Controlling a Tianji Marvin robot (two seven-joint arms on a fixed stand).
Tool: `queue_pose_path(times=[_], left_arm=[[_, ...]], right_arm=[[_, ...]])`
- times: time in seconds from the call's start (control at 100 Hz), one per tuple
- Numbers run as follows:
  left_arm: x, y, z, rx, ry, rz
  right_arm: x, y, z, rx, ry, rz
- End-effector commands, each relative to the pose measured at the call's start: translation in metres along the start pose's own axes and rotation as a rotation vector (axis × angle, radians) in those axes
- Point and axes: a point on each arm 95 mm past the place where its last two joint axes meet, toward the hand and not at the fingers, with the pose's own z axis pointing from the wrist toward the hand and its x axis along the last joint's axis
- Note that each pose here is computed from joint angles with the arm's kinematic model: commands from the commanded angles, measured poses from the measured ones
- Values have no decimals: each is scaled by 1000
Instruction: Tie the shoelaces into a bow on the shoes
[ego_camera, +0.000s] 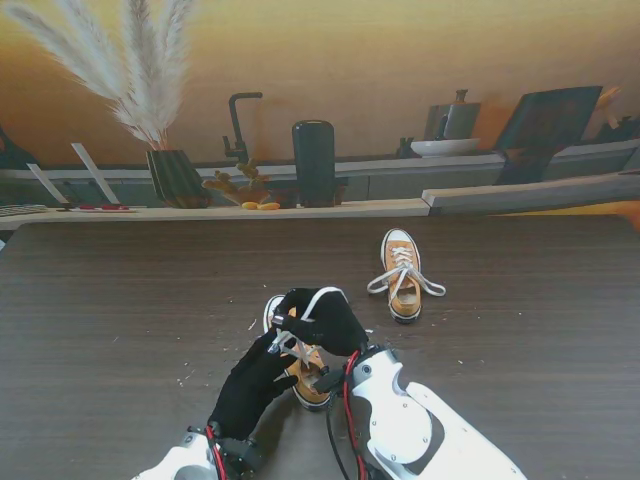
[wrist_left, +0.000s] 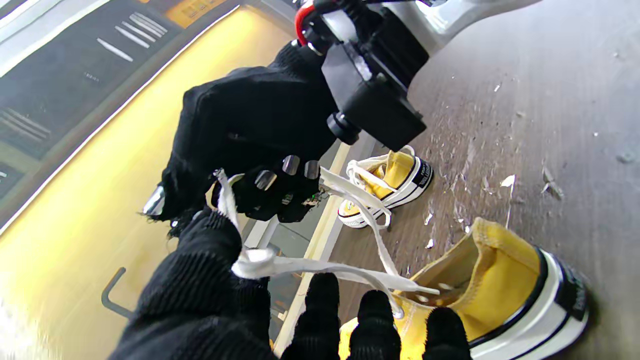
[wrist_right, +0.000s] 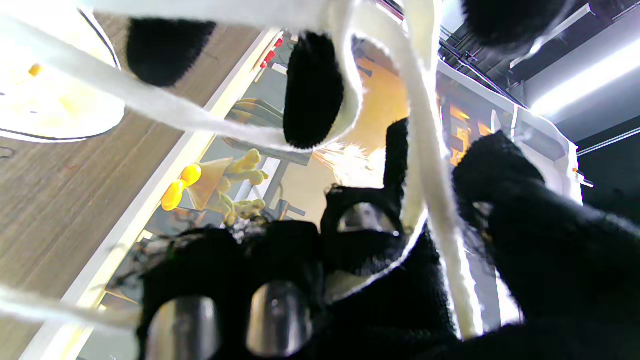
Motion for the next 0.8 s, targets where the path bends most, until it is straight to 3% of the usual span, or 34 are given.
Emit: queue_pose_path(times=[0.0, 0.27, 0.46, 0.79], left_arm=[[0, 8, -4, -5, 12, -33], [6, 14, -6, 55, 0, -224], [11, 27, -8, 104, 5, -220], [18, 32, -5, 136, 9, -209]], right_arm=[[-1, -1, -2, 16, -2, -1], [-2, -1, -3, 23, -3, -9], [-4, -1, -4, 27, -6, -15], [-5, -1, -5, 29, -8, -13]])
